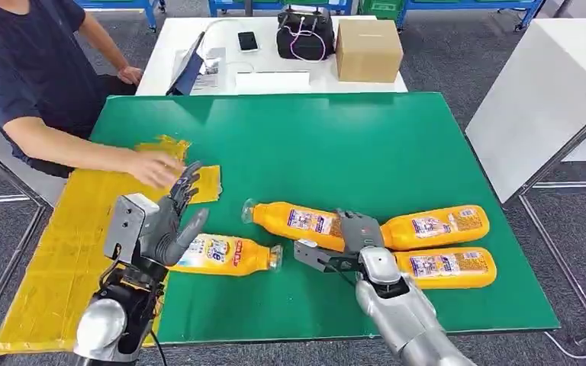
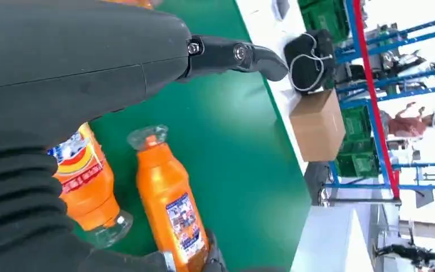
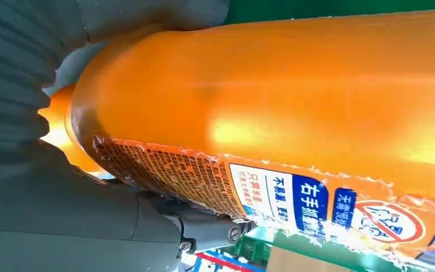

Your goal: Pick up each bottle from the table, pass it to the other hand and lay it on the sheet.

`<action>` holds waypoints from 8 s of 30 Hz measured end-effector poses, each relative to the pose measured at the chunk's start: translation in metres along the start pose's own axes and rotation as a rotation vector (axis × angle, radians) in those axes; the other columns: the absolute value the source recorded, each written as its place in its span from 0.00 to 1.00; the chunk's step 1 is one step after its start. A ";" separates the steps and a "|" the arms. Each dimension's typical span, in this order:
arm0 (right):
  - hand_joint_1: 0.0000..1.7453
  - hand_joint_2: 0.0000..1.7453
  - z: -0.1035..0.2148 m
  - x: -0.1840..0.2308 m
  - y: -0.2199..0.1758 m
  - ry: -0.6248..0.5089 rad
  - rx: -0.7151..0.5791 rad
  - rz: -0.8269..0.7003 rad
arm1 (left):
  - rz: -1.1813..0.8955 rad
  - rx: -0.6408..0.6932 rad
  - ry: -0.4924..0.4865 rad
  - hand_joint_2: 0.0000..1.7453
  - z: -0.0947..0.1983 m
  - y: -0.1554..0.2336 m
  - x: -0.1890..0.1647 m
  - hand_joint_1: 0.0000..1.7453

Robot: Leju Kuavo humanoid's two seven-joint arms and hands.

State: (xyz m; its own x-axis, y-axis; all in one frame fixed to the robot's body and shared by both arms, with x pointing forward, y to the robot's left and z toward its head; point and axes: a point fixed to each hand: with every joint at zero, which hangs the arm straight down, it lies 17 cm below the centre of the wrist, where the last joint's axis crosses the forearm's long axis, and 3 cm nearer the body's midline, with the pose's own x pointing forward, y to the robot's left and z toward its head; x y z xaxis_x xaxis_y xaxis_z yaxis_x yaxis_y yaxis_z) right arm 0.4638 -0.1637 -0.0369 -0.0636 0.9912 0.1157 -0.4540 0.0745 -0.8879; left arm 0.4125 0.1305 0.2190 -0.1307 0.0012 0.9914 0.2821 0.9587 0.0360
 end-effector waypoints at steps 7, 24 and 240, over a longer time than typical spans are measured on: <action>1.00 1.00 0.002 0.002 -0.004 -0.007 -0.022 -0.016 | 0.003 0.007 0.002 0.00 0.002 0.002 -0.001 0.00; 1.00 1.00 0.119 0.082 -0.205 -0.472 -0.623 -0.830 | 0.461 0.063 -0.060 1.00 0.031 0.019 0.002 0.00; 0.00 1.00 0.140 -0.184 -0.008 0.079 -0.144 -0.134 | -0.031 0.274 0.084 1.00 0.086 0.120 -0.088 0.00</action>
State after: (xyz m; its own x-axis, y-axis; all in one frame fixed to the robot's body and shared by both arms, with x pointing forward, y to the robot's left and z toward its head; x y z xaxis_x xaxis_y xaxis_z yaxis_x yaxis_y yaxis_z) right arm 0.3550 -0.3616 0.0113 0.0613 0.9764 0.2071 -0.3219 0.2158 -0.9218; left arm 0.3764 0.2698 0.1257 -0.0529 -0.0418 0.9977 0.0099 0.9991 0.0424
